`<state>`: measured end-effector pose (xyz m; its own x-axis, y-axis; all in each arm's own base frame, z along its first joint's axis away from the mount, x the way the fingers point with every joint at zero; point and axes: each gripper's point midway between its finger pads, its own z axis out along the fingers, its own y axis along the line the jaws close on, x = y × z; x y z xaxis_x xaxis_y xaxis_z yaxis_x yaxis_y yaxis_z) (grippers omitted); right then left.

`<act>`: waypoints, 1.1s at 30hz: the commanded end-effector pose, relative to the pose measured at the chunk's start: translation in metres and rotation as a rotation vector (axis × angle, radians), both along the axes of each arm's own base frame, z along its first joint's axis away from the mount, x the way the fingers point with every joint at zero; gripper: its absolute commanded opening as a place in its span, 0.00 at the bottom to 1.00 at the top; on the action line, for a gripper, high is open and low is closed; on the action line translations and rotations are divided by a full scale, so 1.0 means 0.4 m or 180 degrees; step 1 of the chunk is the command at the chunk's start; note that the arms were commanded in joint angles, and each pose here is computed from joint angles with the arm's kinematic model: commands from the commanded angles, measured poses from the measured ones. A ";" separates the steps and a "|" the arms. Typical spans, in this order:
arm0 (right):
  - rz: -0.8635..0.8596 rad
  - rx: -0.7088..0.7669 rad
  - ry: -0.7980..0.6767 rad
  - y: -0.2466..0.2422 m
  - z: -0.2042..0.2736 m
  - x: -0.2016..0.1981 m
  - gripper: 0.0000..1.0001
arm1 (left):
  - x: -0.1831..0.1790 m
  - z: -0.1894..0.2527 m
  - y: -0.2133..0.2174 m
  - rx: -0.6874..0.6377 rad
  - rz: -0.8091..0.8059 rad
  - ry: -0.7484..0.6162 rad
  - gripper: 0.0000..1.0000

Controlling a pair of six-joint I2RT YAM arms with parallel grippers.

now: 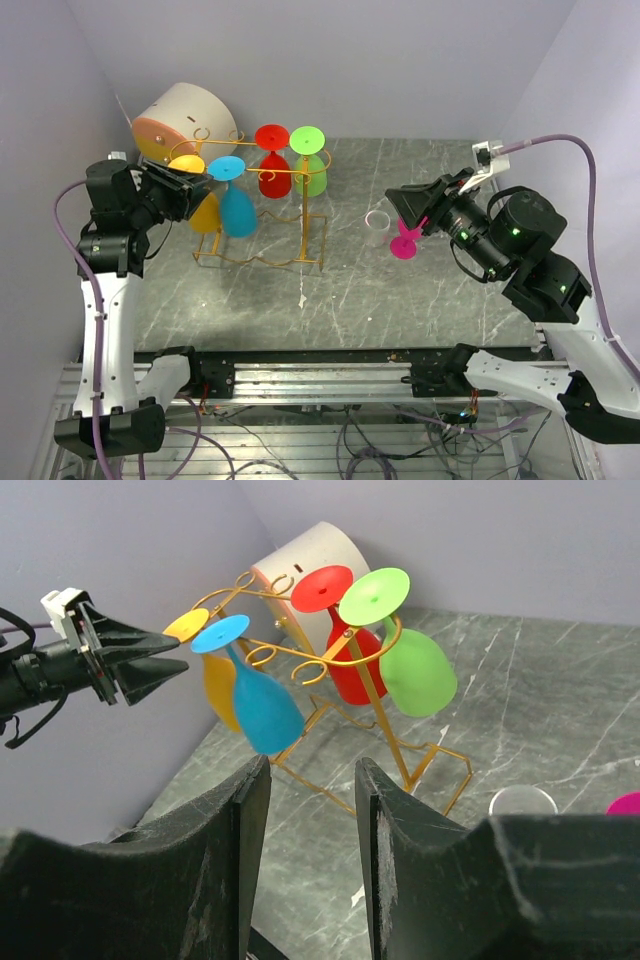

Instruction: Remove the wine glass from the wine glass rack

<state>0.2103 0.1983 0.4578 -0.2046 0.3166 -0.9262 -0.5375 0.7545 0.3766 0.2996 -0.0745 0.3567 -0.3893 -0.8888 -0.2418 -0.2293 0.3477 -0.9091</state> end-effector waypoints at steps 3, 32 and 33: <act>-0.0055 0.0063 -0.0023 -0.006 0.000 0.003 0.39 | 0.034 0.006 -0.007 -0.0073 -0.0050 -0.0126 0.49; -0.0087 0.0046 -0.0002 0.000 -0.031 0.014 0.39 | 0.074 0.020 -0.041 -0.0331 -0.0158 -0.0317 0.16; -0.0083 0.0046 0.0003 0.001 -0.033 0.015 0.39 | 0.072 0.023 -0.042 -0.0343 -0.0160 -0.0328 0.16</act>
<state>0.2153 0.2002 0.4401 -0.2162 0.3083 -0.9264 -0.5193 0.7672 0.3765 0.3341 -0.0838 0.3502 -0.3961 -0.9020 -0.1717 -0.1847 0.2614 -0.9474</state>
